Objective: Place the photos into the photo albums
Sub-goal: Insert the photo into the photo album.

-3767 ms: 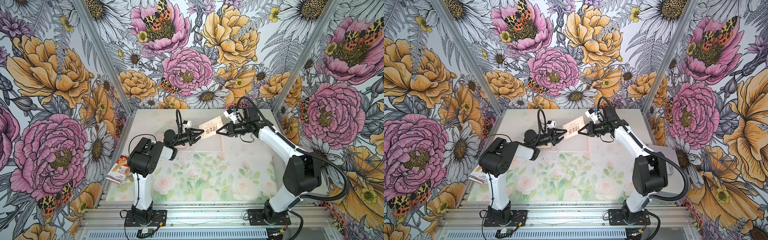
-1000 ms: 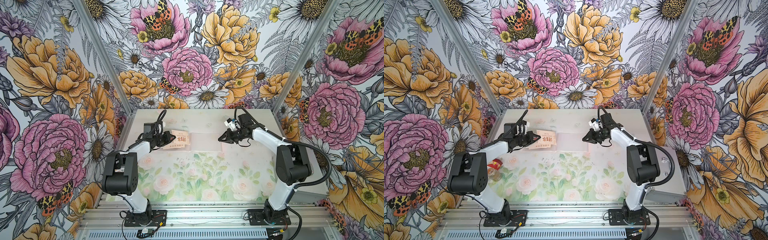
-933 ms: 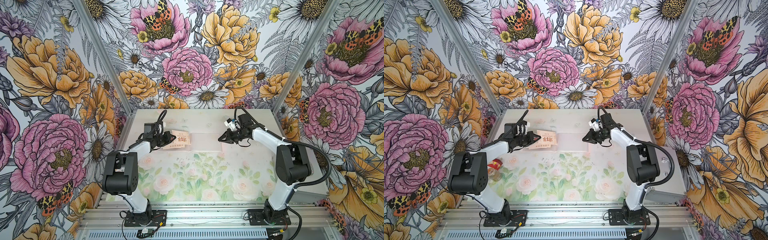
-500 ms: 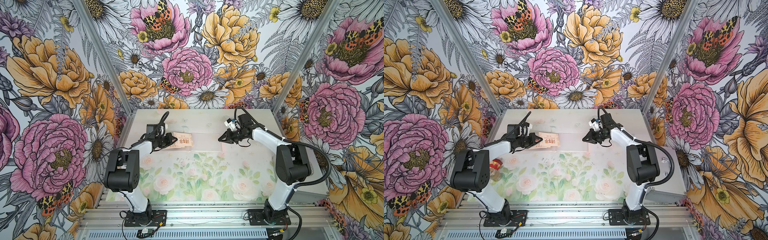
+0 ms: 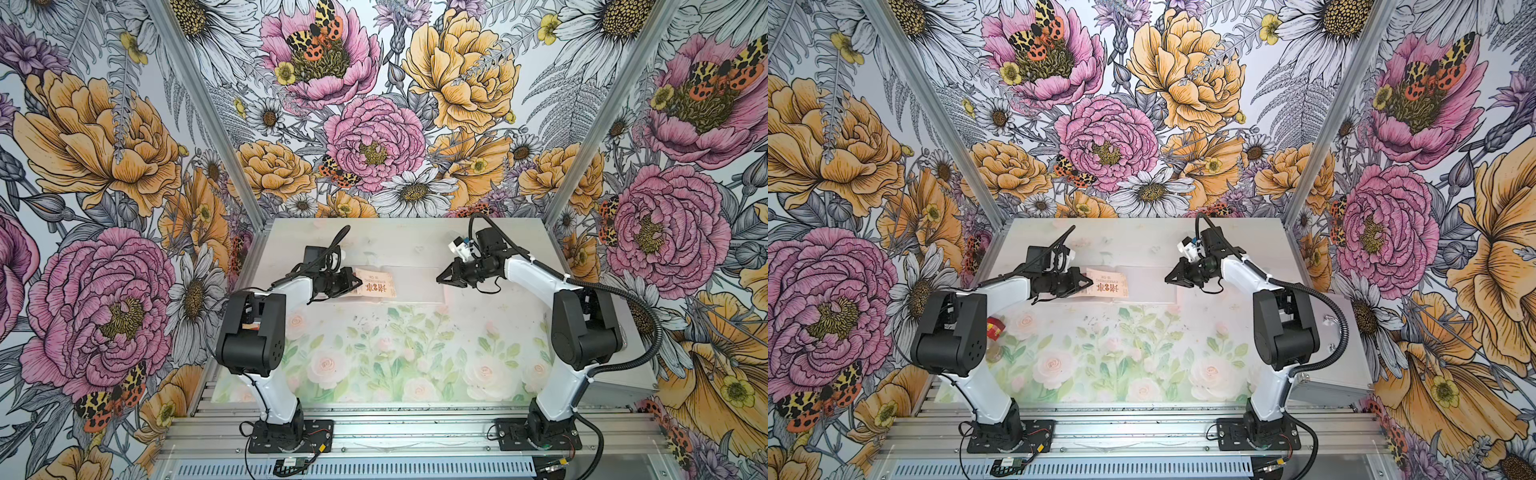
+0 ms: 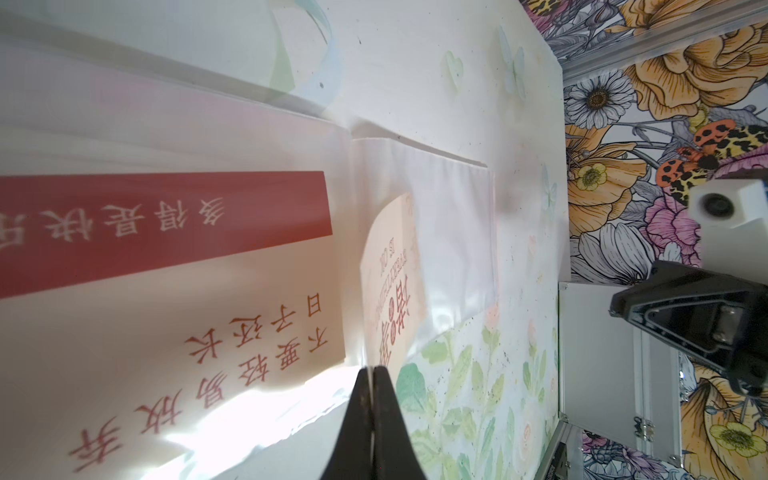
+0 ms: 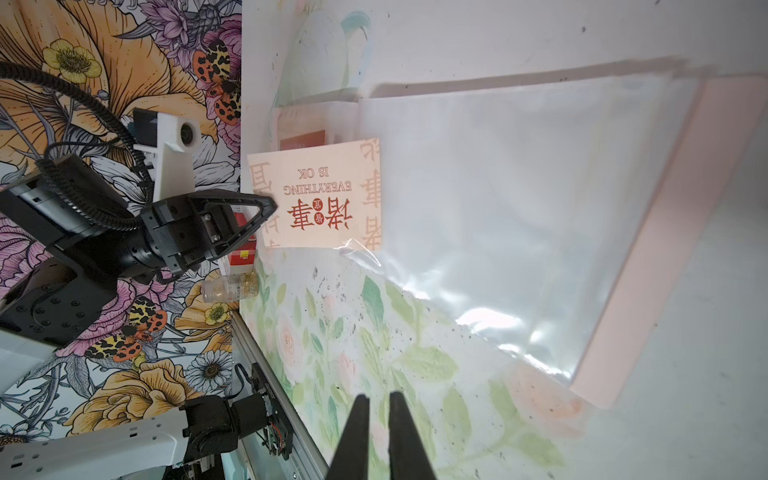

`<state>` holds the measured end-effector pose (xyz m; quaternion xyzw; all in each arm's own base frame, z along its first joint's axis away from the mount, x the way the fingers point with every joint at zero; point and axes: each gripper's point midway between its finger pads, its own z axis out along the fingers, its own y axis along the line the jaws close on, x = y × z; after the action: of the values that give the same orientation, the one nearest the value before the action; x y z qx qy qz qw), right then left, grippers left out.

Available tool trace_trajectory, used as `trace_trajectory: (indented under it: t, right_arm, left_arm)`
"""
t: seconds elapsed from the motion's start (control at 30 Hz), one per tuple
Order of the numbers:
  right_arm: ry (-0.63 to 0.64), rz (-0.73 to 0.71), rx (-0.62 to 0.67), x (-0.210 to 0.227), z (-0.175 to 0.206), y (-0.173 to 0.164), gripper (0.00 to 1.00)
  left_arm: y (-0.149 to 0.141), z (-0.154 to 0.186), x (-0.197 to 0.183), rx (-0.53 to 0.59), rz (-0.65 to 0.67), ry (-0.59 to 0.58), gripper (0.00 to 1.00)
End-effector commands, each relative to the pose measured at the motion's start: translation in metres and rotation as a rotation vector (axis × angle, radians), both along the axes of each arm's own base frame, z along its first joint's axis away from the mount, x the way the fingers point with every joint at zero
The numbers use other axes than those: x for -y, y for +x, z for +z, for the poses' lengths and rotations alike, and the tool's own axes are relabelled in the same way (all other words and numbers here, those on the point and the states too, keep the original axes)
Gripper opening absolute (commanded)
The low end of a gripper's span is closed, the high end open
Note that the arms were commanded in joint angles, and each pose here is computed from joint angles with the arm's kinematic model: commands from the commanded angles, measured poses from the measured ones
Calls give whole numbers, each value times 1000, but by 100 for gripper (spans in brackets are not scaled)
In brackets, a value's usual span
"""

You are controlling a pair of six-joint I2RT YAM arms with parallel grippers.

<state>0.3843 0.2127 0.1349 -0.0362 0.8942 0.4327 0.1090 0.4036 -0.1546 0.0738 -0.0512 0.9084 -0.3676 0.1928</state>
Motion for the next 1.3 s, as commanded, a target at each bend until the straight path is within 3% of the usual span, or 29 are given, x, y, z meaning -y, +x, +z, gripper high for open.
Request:
trace_trajectory:
  t: [0.0, 0.33, 0.63, 0.93, 1.27]
  right_arm:
    - [6, 2, 17, 2, 4, 1, 13]
    - [-2, -10, 13, 8, 3, -5, 12]
    - [-5, -21, 16, 13, 3, -6, 12]
    - [-19, -28, 2, 15, -4, -7, 12]
    - [-33, -30, -5, 15, -9, -8, 12]
  left_arm:
    - [4, -13, 12, -15, -33, 35, 0]
    - [25, -27, 53, -31, -89, 62, 2]
    - [32, -33, 78, -43, -114, 94, 20]
    - [23, -28, 63, -58, -81, 202, 41]
    - [18, -3, 44, -37, -37, 314, 46]
